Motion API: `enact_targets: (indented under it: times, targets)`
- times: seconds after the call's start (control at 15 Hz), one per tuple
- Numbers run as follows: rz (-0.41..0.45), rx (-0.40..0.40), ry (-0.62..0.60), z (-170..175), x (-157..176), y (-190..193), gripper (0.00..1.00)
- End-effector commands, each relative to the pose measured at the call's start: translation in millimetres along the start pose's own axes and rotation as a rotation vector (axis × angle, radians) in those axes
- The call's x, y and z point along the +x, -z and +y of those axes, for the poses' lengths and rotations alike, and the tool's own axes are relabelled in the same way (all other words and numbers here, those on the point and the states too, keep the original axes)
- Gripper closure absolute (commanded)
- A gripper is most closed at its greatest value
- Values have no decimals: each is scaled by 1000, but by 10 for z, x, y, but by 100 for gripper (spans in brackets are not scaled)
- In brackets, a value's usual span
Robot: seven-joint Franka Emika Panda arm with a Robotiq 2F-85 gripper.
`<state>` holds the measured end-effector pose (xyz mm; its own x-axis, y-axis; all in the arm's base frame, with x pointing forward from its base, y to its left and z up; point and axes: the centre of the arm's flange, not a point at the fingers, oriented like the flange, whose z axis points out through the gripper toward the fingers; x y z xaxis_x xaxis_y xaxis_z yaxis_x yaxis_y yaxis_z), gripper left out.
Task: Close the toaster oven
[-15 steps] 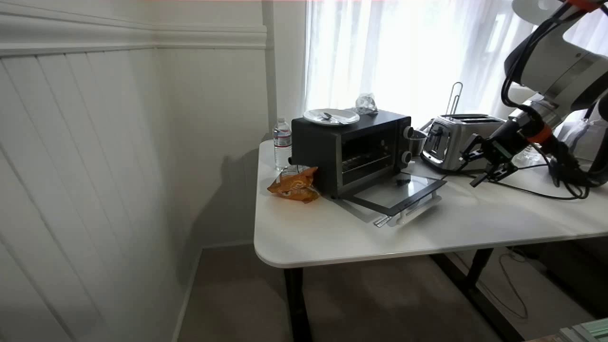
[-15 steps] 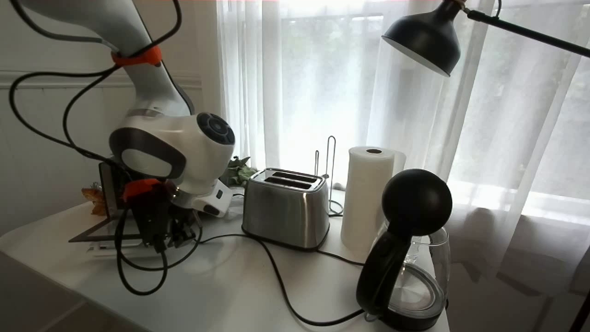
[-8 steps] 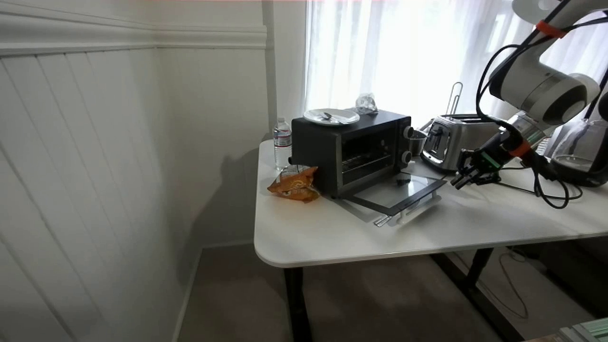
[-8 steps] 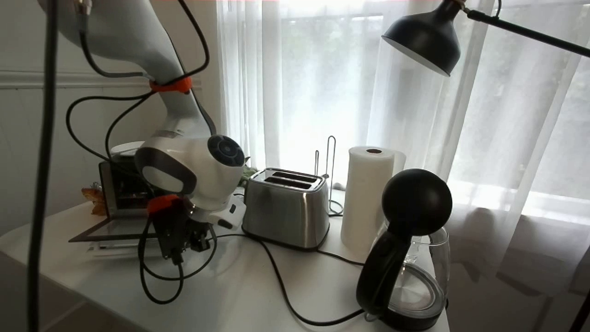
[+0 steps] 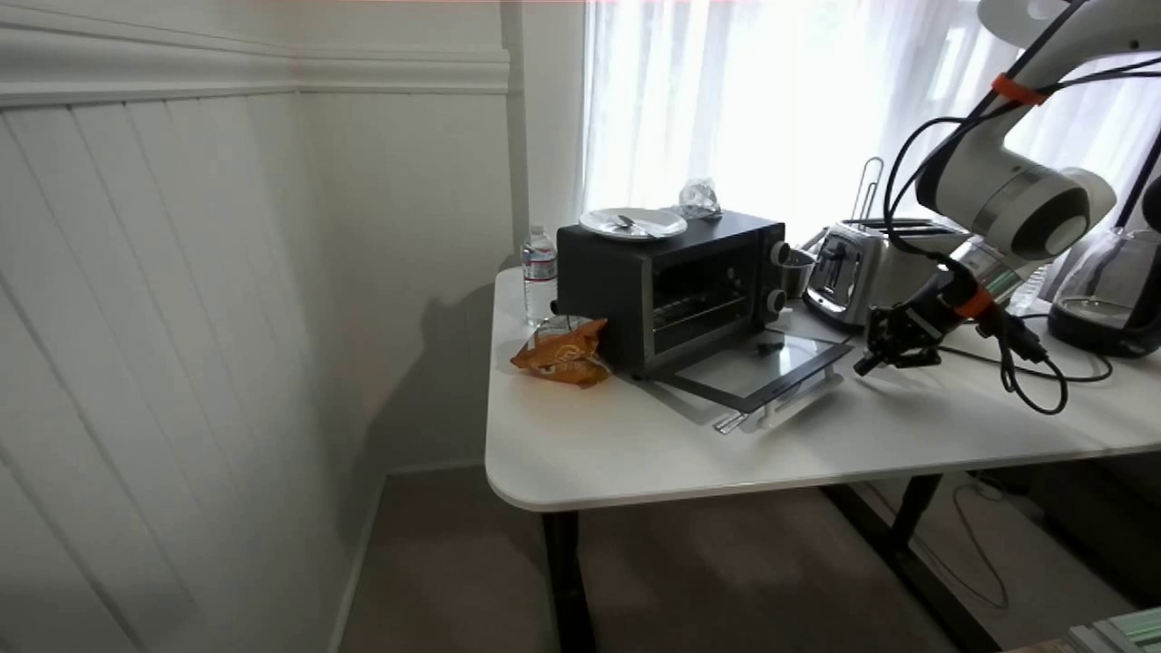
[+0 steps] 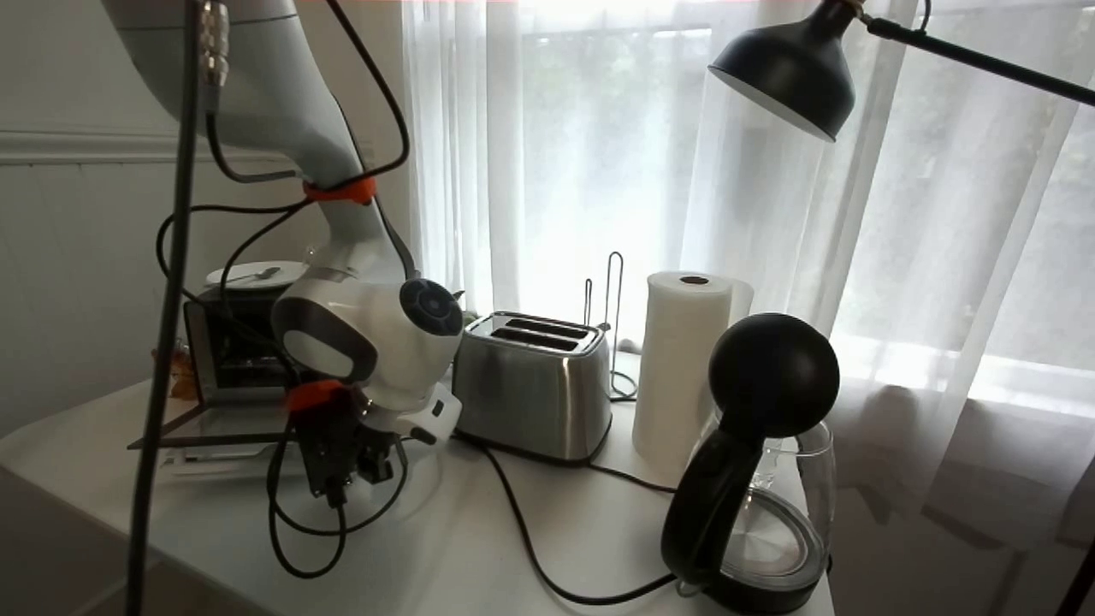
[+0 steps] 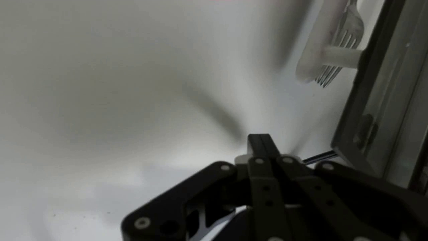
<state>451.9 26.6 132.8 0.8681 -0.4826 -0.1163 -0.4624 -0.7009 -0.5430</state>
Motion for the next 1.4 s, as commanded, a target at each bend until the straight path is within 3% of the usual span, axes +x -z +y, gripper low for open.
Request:
enact_targets:
  times: [0.0,0.53,0.87,1.33]
  targets:
    - [-25,49,-40,4,54,-58,100]
    - [-64,159,-106,15,173,27,100]
    - [-153,210,-172,30,143,21,100]
    - [-200,318,-211,0,145,84,100]
